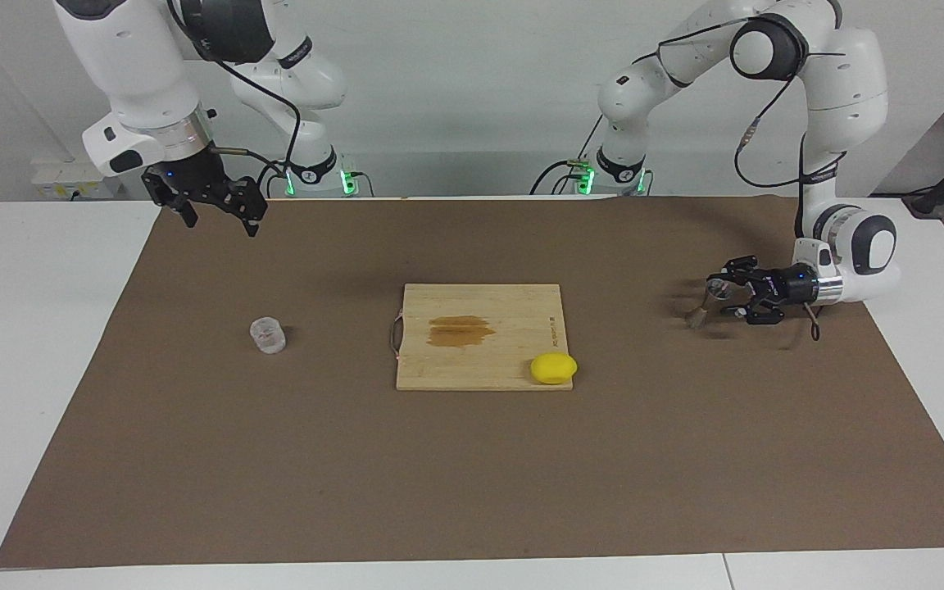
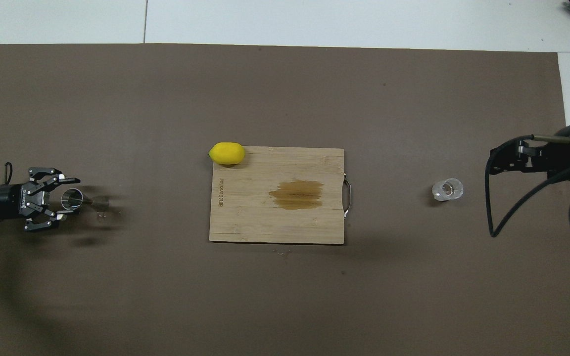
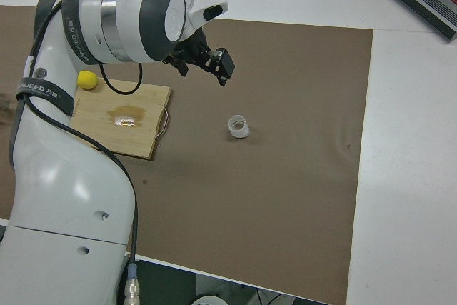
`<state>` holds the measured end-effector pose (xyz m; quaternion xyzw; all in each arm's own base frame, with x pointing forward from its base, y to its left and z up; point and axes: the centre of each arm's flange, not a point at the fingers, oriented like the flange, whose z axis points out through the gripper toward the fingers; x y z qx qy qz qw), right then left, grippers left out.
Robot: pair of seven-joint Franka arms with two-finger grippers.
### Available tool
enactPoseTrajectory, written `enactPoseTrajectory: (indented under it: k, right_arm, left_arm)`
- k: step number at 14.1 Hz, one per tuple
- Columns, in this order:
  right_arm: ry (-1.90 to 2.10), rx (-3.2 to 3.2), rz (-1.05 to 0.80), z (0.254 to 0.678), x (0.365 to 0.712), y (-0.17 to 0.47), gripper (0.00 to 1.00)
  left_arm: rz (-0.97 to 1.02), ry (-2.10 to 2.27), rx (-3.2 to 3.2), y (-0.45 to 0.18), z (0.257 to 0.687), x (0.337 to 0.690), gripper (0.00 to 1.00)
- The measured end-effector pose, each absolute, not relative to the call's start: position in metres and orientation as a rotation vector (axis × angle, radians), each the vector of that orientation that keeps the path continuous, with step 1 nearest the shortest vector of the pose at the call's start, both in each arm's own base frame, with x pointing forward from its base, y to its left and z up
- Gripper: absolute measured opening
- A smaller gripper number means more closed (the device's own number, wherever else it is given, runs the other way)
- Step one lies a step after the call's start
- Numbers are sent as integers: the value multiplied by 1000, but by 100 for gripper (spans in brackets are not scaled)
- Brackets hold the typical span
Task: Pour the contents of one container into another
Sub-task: 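Close the left gripper on the dark metal cup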
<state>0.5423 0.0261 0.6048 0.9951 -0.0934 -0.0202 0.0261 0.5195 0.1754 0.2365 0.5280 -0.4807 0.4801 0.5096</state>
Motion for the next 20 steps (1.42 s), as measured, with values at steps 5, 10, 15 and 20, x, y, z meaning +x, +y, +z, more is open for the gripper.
enactPoseTrajectory:
  k: [5, 10, 15, 20]
  right_arm:
    - [-289, 3075, -62, 605, 542, 26, 100]
    - [-289, 3075, -62, 605, 542, 26, 100]
    - [-289, 3075, -62, 605, 542, 26, 100]
    - [-289, 3075, -62, 605, 542, 26, 100]
  left_arm:
    - [1154, -1158, 1270, 174, 236, 519, 71]
    - [1155, -1157, 1267, 173, 237, 520, 71]
    - [1161, -1164, 1266, 173, 242, 521, 70]
    - [1163, -1165, 1266, 174, 242, 521, 53]
